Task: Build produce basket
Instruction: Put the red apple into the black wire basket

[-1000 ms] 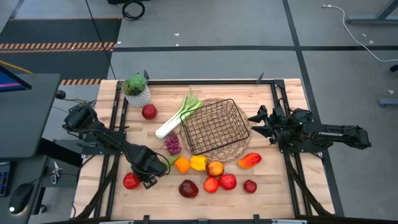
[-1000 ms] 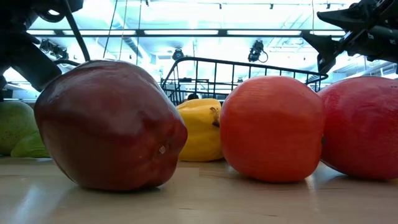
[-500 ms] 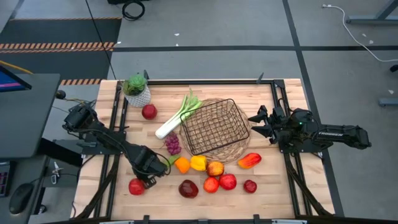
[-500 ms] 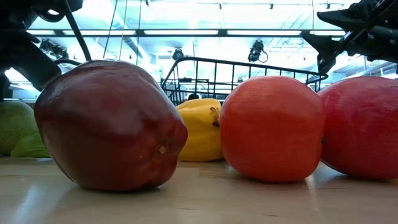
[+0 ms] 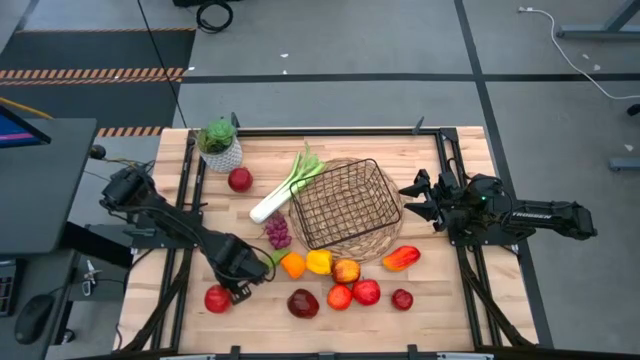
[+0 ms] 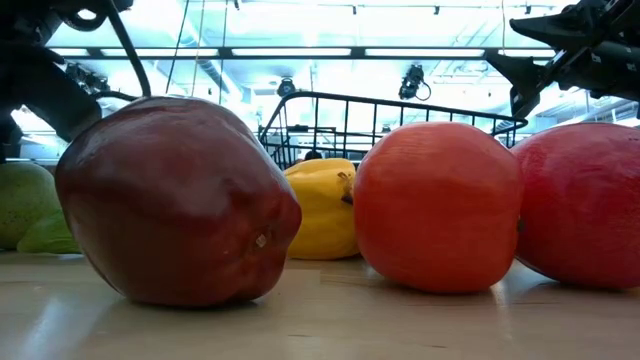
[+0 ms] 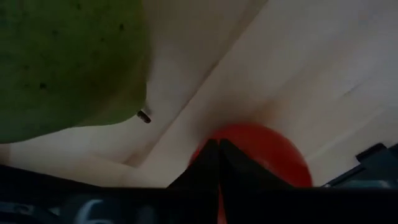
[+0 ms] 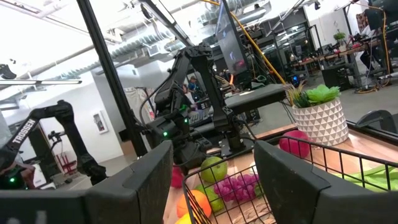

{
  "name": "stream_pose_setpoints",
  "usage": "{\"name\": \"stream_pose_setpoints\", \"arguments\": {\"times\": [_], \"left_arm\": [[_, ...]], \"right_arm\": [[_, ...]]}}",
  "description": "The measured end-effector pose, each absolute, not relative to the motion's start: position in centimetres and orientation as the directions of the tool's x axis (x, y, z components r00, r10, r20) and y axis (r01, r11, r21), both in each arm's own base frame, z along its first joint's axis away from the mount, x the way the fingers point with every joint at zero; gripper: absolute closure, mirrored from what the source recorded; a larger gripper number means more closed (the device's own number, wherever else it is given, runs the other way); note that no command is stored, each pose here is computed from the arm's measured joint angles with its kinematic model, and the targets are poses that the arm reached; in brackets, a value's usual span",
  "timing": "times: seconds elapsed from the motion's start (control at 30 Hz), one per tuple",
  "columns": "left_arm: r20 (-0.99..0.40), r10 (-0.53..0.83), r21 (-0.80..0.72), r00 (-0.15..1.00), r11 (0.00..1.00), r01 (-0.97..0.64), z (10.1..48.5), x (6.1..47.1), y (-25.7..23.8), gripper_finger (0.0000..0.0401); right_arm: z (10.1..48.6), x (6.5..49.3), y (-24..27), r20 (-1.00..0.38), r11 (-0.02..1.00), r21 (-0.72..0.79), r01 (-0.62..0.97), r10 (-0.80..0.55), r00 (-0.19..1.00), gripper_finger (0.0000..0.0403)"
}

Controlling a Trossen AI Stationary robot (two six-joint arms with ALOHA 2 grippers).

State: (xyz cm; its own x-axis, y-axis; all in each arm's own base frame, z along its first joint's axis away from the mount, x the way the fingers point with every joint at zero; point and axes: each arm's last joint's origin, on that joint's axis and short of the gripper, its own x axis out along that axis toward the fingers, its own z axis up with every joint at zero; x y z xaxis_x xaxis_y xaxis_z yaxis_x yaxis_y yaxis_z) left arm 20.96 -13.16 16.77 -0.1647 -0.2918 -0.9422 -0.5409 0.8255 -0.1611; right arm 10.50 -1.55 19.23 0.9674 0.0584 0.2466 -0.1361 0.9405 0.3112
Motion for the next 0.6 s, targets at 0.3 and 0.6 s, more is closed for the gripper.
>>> {"name": "stream_pose_setpoints", "arguments": {"times": [0.3,0.6], "left_arm": [[-0.946,-0.311,-0.220,-0.087,0.817,-0.533,18.9,21.8,-13.7,0.0400],[-0.957,-0.287,-0.229,-0.033,0.822,-0.521,20.3,22.6,-14.0,0.0401]], "right_arm": [[19.2,10.5,-1.6,0.247,0.941,0.311,-0.136,0.058,0.967,0.0172],[19.2,10.5,-1.6,0.247,0.941,0.311,-0.136,0.058,0.967,0.0172]]}}
